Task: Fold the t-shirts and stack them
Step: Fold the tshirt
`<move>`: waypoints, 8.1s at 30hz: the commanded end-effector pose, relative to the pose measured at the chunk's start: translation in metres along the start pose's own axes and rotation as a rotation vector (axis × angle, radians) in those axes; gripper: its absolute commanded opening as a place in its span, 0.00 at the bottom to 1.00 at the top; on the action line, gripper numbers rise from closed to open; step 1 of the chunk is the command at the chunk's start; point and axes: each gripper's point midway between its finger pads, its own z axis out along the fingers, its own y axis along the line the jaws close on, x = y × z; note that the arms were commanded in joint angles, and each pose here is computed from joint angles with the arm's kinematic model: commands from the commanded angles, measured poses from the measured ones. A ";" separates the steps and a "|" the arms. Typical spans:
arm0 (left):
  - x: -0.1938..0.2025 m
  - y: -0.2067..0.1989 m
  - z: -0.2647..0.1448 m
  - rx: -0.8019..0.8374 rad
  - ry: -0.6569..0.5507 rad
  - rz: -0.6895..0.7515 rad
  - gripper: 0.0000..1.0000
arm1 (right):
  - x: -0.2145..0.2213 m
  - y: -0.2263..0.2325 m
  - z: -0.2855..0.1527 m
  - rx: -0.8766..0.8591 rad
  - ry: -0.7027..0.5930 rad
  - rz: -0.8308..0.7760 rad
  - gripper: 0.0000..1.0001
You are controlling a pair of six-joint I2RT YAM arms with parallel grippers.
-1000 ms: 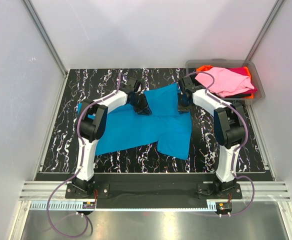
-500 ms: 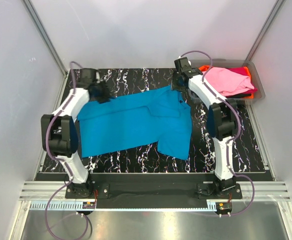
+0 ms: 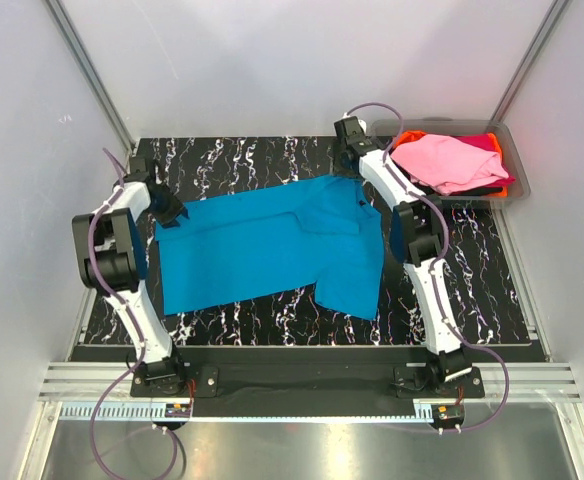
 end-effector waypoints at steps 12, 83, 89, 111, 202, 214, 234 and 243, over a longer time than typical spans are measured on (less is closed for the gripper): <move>-0.055 -0.001 0.051 0.037 -0.010 -0.074 0.40 | 0.005 0.008 0.060 -0.062 -0.006 0.021 0.56; 0.123 0.150 -0.066 -0.342 0.008 -0.517 0.40 | 0.217 -0.055 -0.238 -0.361 0.363 0.295 0.78; 0.129 0.157 -0.062 -0.362 0.033 -0.527 0.36 | 0.221 -0.059 -0.226 -0.333 0.377 0.325 0.78; 0.123 0.151 -0.078 -0.289 -0.001 -0.395 0.00 | 0.252 -0.076 -0.190 -0.252 0.513 0.440 0.47; -0.016 0.082 -0.050 -0.256 -0.040 -0.258 0.00 | 0.041 -0.039 -0.117 -0.272 0.244 0.284 0.00; -0.026 0.076 -0.034 -0.233 -0.013 -0.230 0.03 | 0.038 -0.043 -0.101 -0.242 0.243 0.282 0.00; -0.030 0.073 -0.018 -0.224 0.013 -0.225 0.05 | 0.038 -0.047 -0.077 -0.217 0.246 0.238 0.00; -0.041 0.079 -0.026 -0.274 -0.023 -0.211 0.27 | 0.034 -0.053 -0.053 -0.195 0.245 0.195 0.15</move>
